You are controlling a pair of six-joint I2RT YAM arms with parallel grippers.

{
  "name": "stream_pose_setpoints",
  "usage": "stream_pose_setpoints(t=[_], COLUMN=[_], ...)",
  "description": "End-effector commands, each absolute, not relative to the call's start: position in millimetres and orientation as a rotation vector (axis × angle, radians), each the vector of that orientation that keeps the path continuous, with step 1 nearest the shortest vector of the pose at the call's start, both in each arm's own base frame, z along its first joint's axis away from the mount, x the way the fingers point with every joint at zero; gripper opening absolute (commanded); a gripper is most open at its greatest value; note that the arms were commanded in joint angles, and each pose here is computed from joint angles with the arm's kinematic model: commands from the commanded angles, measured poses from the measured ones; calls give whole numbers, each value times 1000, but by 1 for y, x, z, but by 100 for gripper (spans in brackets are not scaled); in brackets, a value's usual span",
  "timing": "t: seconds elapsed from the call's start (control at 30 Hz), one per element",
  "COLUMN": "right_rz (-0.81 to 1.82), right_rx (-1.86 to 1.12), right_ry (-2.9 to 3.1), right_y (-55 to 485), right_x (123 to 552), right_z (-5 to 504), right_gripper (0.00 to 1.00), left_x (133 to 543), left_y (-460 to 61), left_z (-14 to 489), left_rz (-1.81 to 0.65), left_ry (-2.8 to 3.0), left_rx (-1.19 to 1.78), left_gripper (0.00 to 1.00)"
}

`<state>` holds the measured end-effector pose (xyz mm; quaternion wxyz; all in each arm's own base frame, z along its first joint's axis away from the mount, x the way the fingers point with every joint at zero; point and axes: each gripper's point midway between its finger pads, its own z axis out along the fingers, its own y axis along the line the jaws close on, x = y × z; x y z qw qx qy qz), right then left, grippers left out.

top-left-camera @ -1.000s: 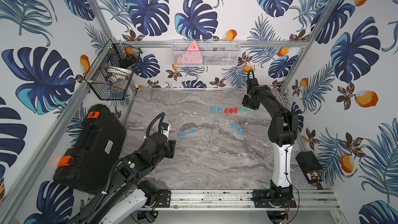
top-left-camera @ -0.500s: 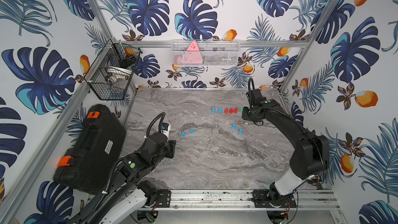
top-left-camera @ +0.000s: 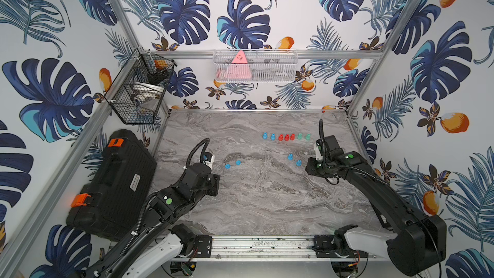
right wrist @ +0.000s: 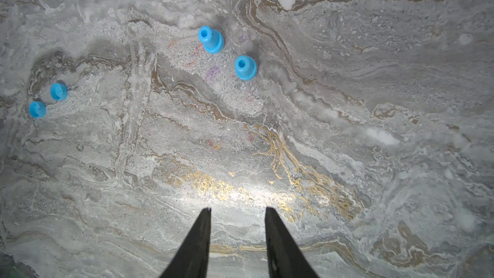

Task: Close the stamp cap
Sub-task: Move the cover to the center of the board.

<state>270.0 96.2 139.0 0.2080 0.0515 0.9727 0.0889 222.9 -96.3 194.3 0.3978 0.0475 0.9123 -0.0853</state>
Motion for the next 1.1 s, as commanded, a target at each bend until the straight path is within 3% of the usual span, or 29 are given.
stream_pose_setpoints(t=[0.0, 0.6, 0.83, 1.07], right_rz=[221, 218, 207, 202], right_rx=[160, 118, 92, 73], right_ry=[2724, 2619, 2577, 2567], right_y=[89, 97, 100, 103], right_x=[256, 242, 239, 237], right_z=[126, 143, 151, 153], right_gripper=[37, 37, 38, 39], left_x=[224, 240, 273, 308], left_y=[-100, -128, -153, -169], left_z=[192, 160, 163, 135], left_rz=[-225, -270, -346, -428], left_ry=[2314, 2479, 2465, 2525], left_rx=[134, 145, 85, -35], left_gripper=[46, 46, 46, 45])
